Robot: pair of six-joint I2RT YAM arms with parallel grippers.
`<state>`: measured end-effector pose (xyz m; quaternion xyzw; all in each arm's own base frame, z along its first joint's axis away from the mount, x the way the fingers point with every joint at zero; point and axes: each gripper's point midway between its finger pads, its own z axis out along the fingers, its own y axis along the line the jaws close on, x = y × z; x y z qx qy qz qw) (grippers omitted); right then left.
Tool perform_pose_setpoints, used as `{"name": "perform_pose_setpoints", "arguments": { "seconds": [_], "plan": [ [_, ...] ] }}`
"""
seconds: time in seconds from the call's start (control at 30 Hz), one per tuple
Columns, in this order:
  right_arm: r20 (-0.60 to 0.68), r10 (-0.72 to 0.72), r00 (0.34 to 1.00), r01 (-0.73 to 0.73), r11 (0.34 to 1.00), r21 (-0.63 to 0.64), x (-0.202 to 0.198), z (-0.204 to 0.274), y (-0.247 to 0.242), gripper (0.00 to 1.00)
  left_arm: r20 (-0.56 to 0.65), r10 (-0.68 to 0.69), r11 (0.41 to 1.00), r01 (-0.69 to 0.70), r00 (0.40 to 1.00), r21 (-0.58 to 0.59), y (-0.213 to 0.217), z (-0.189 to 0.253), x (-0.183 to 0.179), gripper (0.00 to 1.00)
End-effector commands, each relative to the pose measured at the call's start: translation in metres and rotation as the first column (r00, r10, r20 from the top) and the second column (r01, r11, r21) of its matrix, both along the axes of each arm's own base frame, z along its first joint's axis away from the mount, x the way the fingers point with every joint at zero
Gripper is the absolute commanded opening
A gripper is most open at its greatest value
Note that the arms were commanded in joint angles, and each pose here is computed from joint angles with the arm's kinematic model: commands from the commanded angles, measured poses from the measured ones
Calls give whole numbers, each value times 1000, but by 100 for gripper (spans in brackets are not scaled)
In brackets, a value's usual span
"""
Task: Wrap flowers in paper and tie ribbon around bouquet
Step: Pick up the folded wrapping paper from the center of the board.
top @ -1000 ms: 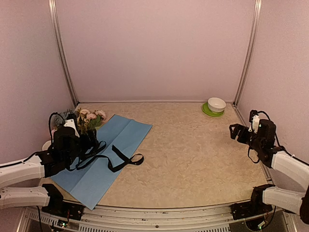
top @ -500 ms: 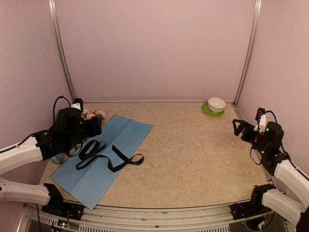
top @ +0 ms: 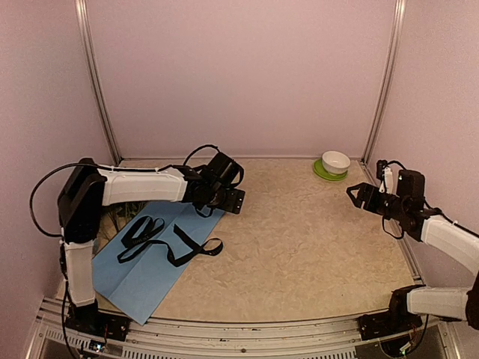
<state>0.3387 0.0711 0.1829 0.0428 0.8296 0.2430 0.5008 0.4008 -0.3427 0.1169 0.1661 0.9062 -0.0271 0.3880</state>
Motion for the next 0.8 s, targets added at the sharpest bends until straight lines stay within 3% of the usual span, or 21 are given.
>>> {"name": "perform_pose_setpoints", "arguments": {
  "seconds": [0.0,0.17,0.37,0.6,0.77],
  "plan": [
    [-48,78,996,-77,997,12,8,0,21,77,-147,-75,990,91,986,104,-20,-59,2,88],
    [-94,121,988,-126,991,-49,15,-10,53,76,-142,8,992,10,990,126,-17,-73,42,87],
    [-147,249,957,-251,968,2,24,-18,97,75,-143,58,997,-50,988,61,-7,-89,85,85],
    [-147,238,960,-251,965,-77,48,-16,108,74,-213,43,991,-14,976,134,-3,-125,90,84],
    [-157,259,953,-272,960,-66,61,-14,121,74,-354,24,999,-37,935,-29,8,-142,84,83]
  ]
}}
